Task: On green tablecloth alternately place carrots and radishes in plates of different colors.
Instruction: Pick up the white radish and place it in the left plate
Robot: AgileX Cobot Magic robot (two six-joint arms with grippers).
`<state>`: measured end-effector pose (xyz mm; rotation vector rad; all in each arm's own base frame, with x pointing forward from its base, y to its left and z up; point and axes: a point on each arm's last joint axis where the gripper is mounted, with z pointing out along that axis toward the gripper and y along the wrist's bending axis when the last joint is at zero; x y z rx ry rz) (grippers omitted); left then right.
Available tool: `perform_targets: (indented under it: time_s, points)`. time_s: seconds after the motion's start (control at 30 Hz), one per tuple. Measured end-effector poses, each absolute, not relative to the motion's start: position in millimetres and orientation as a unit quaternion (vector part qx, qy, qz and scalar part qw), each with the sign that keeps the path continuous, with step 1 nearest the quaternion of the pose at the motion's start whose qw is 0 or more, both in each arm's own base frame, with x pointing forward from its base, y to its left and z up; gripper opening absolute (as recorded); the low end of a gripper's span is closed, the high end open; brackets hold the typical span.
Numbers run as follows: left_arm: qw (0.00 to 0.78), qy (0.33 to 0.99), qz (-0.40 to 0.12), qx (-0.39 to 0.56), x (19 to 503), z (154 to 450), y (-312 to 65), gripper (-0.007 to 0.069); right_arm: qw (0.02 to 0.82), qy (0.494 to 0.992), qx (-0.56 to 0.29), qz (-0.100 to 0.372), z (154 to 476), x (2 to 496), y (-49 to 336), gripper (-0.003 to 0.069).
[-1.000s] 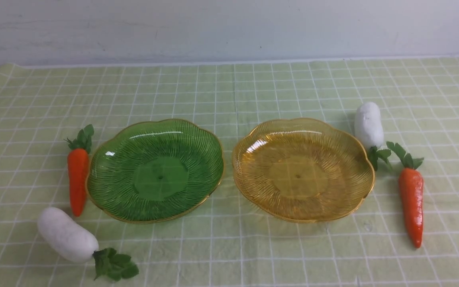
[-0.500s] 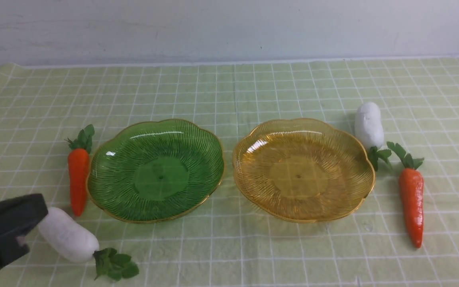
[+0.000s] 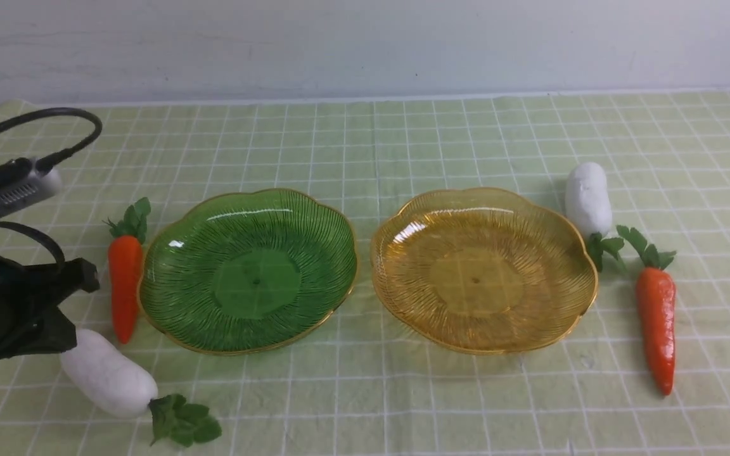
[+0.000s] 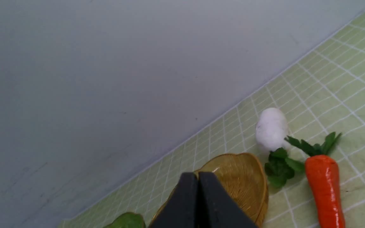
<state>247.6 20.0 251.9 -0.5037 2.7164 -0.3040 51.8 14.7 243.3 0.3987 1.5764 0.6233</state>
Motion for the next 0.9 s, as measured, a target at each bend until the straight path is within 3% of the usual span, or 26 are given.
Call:
perform_targets:
  time_s: [0.2,0.33,0.5,0.57,0.7,0.83,0.9]
  points:
    - [0.151,0.963,-0.107,-0.194,265,225,26,0.0057,0.549,0.801,0.084,0.224,282,73,25,-0.0015]
    - [0.144,0.963,-0.104,-0.202,275,210,29,0.0227,0.489,0.850,0.022,0.194,296,93,28,-0.0015]
    - [0.141,0.959,-0.110,-0.219,284,196,30,0.0517,0.406,0.893,-0.009,0.194,314,127,31,-0.0015]
    - [0.139,0.957,-0.114,-0.227,288,191,30,0.0572,0.387,0.903,-0.017,0.184,321,142,30,-0.0015]
    - [0.113,0.959,-0.117,-0.234,291,177,29,0.0576,0.372,0.913,-0.029,0.162,331,164,27,-0.0015]
    - [0.075,0.962,-0.120,-0.235,289,166,28,0.0434,0.368,0.919,-0.033,0.139,342,184,23,-0.0015]
    - [0.068,0.963,-0.121,-0.233,289,167,28,0.0423,0.363,0.923,-0.023,0.130,348,197,20,-0.0015]
